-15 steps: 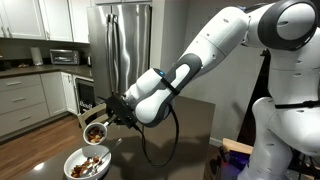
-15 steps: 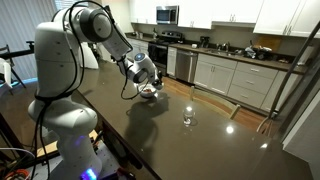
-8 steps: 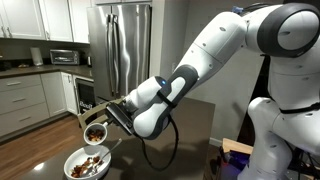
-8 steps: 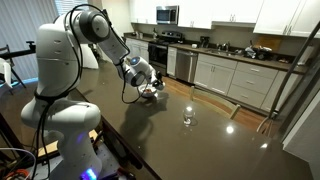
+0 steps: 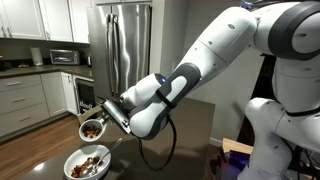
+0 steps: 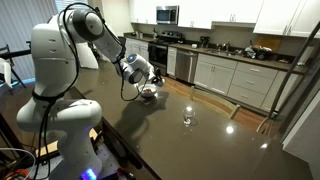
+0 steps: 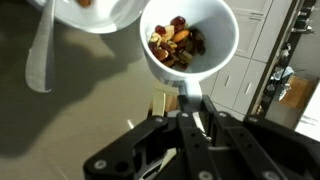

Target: Move some of the objects from the white cup and put them in the bowl

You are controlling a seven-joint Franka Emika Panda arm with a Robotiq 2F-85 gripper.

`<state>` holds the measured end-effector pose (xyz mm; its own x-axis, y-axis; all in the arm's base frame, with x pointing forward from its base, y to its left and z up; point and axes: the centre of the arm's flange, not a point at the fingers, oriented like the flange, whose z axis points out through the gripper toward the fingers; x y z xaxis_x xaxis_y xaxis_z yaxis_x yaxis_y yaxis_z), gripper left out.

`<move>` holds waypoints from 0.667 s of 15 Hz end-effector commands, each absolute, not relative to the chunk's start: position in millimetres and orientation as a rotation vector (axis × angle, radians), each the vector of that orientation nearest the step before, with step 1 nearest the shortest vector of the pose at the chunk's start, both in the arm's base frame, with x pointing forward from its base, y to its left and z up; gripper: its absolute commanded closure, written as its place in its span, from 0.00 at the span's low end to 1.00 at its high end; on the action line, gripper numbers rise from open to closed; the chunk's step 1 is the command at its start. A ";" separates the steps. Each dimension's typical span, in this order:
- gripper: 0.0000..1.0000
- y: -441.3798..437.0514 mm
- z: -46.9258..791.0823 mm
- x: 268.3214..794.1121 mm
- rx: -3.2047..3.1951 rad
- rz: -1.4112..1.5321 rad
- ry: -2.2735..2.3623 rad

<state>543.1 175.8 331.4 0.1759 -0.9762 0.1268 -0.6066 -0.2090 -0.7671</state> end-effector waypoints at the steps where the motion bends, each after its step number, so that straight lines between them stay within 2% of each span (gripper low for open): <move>1: 0.94 189.8 343.3 536.2 -1.865 -0.935 1.451; 10: 0.94 205.1 343.9 524.8 -1.915 -0.921 1.411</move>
